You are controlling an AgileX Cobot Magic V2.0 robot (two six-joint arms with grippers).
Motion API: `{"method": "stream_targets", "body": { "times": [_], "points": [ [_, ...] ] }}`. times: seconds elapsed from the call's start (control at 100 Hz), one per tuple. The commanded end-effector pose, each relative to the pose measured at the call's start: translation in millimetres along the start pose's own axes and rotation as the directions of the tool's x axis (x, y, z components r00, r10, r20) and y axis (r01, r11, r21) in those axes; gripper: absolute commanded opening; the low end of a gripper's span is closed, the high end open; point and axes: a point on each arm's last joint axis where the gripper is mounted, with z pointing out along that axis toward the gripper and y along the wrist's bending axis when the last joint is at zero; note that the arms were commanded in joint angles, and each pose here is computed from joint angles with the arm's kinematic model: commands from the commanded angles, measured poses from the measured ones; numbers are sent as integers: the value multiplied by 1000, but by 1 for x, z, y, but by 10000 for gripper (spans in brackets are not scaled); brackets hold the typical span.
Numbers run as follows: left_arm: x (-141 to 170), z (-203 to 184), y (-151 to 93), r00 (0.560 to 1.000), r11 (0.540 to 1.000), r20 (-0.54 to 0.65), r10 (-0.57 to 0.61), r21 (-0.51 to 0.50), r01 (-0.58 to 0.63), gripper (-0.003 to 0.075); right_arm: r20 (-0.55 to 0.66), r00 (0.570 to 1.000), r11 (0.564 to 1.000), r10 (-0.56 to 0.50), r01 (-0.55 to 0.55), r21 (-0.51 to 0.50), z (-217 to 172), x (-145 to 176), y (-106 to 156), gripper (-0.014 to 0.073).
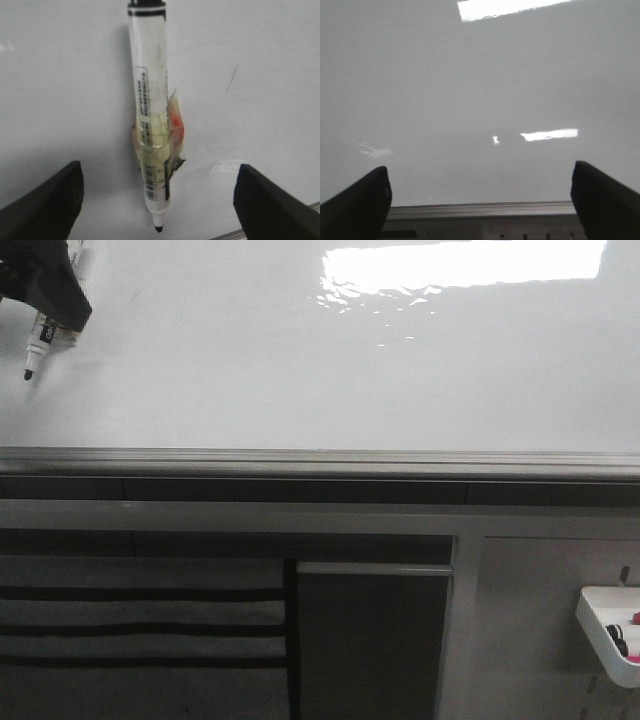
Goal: Write number 3 on whiteboard
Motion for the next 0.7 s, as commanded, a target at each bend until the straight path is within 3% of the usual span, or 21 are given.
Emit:
{"method": "stream_targets", "body": {
  "times": [0.0, 0.33, 0.69],
  "points": [
    [-18, -7, 1, 995, 1000, 102, 3, -14, -2, 566, 87, 996, 1000, -8, 9, -4, 0, -16, 1, 656],
    [-17, 9, 2, 993, 1000, 114, 17, -23, -14, 554, 87, 996, 1000, -8, 9, -4, 0, -16, 1, 656],
    [-17, 12, 2, 992, 998, 117, 48, -36, -44, 272, 87, 996, 1000, -8, 9, -4, 0, -16, 1, 656]
  ]
}}
